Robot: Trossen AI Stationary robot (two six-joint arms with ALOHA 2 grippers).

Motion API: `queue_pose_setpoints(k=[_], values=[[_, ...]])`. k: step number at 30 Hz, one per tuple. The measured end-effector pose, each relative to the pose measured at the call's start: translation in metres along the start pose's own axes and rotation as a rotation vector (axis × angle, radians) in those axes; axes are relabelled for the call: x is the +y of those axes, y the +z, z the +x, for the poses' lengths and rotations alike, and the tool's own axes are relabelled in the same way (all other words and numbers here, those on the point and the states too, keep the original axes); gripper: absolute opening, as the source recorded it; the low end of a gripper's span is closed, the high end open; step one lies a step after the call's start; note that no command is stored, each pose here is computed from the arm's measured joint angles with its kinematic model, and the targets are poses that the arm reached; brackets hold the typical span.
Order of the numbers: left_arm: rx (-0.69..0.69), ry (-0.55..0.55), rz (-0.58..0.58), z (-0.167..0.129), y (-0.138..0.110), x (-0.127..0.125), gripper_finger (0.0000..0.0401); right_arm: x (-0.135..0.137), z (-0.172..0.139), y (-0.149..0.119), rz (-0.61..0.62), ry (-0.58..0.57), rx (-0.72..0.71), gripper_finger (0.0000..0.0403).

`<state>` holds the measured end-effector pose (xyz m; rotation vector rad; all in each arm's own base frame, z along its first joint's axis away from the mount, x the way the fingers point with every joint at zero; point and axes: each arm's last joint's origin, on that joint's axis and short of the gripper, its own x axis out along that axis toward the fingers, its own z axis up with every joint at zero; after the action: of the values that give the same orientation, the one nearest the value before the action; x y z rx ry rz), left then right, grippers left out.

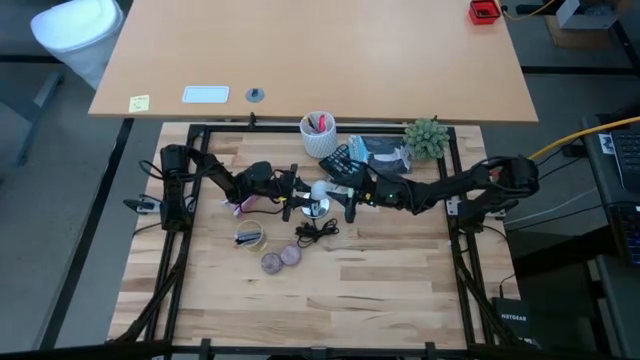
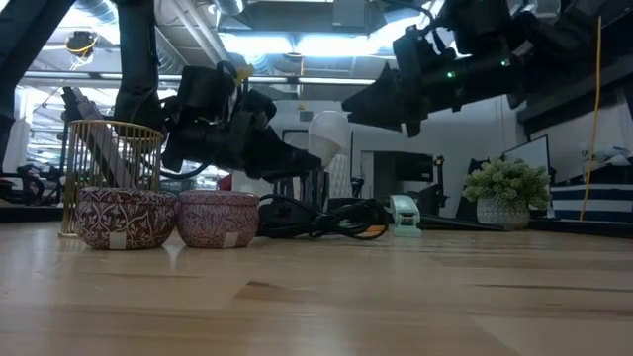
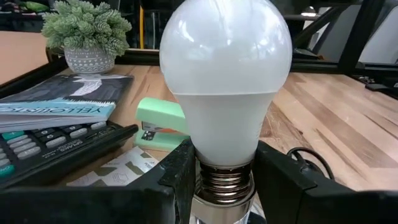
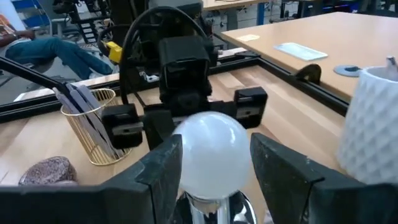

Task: Screw lightbulb
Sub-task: Insert the white lightbulb into the silver lamp

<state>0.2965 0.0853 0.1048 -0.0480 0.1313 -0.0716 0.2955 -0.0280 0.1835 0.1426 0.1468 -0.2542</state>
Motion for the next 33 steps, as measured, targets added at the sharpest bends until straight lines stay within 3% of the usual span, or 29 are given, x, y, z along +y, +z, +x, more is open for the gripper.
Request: queue_pose_setpoints(k=[18,27,33], values=[[0.015,0.001,-0.006,0.000,-0.001,0.000,0.0129,0.008,0.033,0.013,-0.081,0.032,0.016,0.0195],[0.019,0.001,-0.007,0.000,-0.002,0.000,0.0129,0.009,0.033,0.015,-0.103,0.032,0.014,0.0195],[0.020,0.001,-0.008,0.000,-0.002,0.000,0.0129,0.010,0.020,0.038,-0.129,0.038,-0.054,0.0195]])
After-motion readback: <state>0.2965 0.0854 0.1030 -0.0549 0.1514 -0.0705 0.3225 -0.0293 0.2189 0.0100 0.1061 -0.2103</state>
